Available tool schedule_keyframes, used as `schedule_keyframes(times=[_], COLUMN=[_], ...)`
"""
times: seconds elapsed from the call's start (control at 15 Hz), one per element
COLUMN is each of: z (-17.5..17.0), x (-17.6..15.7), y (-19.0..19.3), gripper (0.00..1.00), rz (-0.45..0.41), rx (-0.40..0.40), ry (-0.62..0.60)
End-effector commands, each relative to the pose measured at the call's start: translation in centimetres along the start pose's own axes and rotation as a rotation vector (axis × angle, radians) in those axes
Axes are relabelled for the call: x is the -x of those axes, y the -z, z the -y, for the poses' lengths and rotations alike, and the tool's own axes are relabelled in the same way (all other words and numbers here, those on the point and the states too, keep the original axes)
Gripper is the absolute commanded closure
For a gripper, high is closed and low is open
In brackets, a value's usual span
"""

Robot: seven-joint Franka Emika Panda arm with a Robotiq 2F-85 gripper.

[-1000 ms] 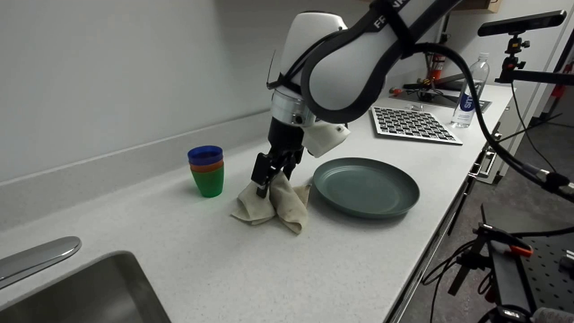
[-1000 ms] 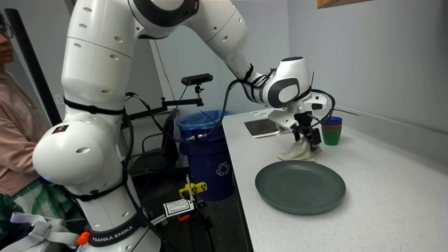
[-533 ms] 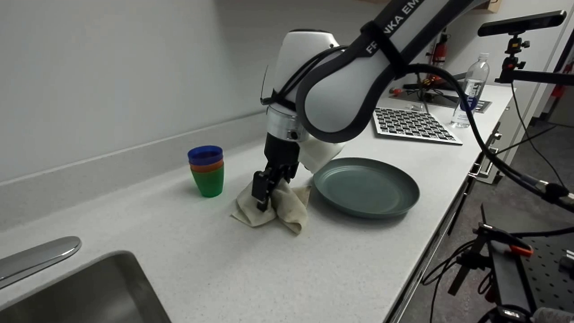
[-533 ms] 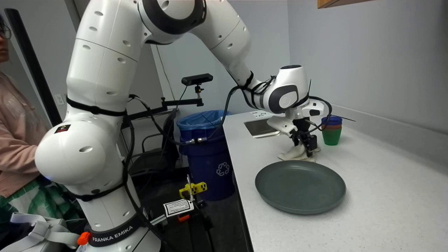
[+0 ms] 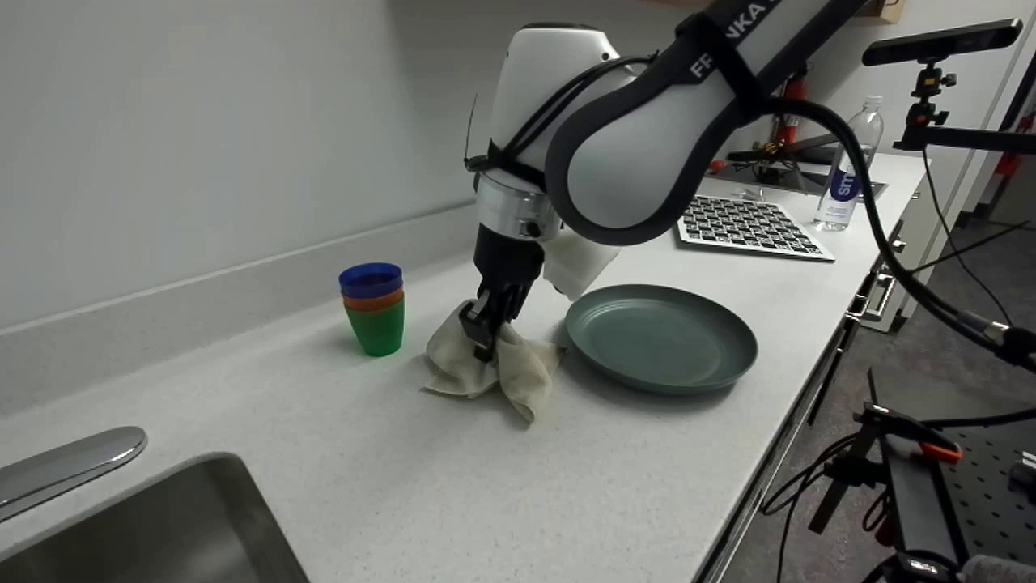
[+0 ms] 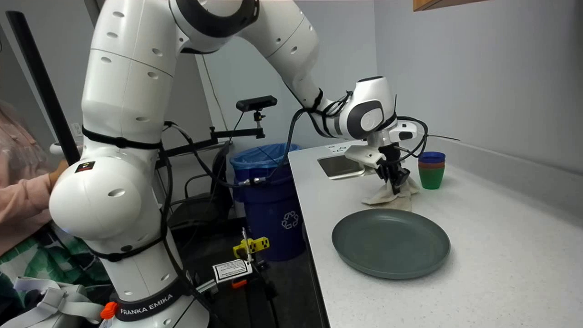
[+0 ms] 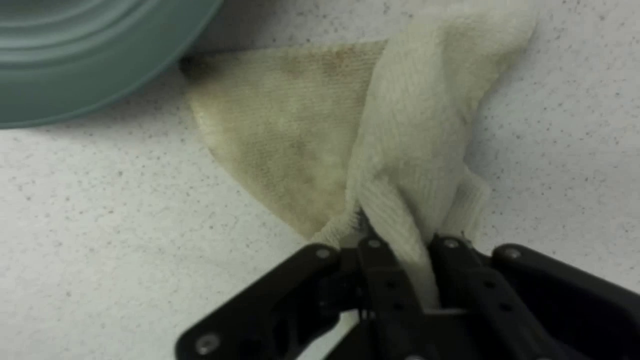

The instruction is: Pick up the towel and wipe the grey plate

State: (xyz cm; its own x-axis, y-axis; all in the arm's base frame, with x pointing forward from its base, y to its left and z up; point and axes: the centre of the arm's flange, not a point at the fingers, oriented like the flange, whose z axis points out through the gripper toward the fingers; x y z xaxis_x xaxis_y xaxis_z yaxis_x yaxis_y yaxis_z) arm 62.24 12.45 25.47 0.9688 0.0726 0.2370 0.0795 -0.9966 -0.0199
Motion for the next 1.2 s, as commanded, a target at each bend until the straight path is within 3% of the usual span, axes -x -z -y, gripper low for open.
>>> schedule_keyframes(times=[0.0, 0.33, 0.67, 0.93, 1.13], z=[-0.4, -3.2, -6.7, -9.3, -11.0], x=[1.9, 4.5, 7.7, 10.8, 12.8], y=[5.0, 11.5, 16.1, 16.7, 14.4], gripper=[1.00, 0.98, 0.98, 0.98, 0.98], rz=[0.010, -0.027, -0.094, -0.070, 0.005], rx=[0.048, 0.126, 0.188, 0.189, 0.185], ry=[0.014, 0.009, -0.084, -0.184, -0.228])
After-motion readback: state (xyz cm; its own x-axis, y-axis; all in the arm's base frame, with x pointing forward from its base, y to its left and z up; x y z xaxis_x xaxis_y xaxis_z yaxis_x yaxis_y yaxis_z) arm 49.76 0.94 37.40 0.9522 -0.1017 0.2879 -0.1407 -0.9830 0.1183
